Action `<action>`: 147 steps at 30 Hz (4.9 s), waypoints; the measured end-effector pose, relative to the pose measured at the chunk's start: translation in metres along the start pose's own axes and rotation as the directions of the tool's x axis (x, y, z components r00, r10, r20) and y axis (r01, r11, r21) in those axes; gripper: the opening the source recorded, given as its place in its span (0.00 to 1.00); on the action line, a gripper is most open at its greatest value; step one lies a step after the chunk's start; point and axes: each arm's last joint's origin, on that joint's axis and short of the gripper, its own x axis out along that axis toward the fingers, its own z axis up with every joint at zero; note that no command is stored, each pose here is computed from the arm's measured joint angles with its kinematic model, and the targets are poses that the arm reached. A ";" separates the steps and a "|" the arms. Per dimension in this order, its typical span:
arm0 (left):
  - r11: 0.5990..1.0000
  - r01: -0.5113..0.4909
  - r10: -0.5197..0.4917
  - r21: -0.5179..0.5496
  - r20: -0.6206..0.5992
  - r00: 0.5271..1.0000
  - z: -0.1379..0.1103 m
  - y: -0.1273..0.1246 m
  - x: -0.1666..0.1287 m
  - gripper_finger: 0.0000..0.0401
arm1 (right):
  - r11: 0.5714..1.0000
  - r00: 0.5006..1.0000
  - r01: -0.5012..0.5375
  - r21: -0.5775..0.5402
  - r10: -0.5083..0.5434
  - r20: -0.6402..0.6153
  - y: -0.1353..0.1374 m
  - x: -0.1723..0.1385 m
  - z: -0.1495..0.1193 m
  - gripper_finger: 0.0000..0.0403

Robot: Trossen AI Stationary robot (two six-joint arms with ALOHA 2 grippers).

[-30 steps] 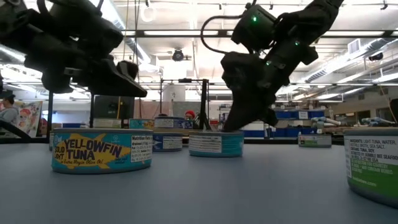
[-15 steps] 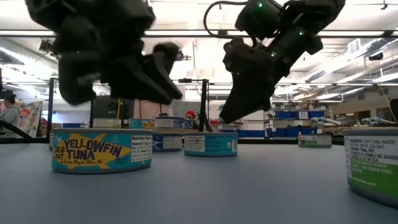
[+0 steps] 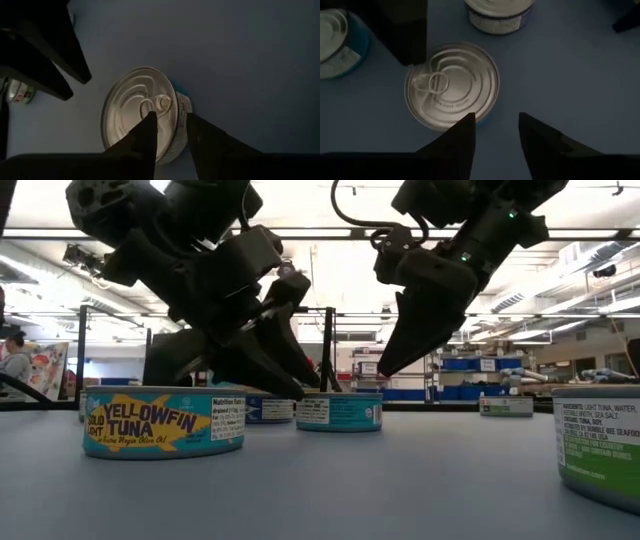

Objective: Stack canned seafood by type on shelf
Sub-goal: Stack the yellow blue tuna can on top of the other yellow blue tuna can on the shelf

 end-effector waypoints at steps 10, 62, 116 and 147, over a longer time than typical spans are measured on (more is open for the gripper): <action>1.000 0.017 -0.018 -0.011 -0.056 0.998 -0.009 0.003 0.002 0.17 | 0.999 1.000 -0.002 -0.032 0.003 0.010 0.003 -0.001 0.000 0.38; 0.925 0.091 -0.090 -0.368 0.020 0.996 0.029 0.068 -0.002 0.00 | 0.686 0.862 0.499 -0.530 -0.331 0.383 0.082 0.040 -0.054 0.64; 0.832 0.022 0.201 -0.554 0.338 0.920 -0.018 0.019 -0.144 0.41 | 0.686 0.852 0.491 -0.537 -0.249 0.460 0.078 0.030 0.009 0.35; 0.806 0.189 0.237 -0.560 0.598 0.765 -0.074 -0.013 -0.197 0.40 | 0.513 0.813 0.582 -0.631 -0.354 0.462 0.010 0.000 0.161 0.35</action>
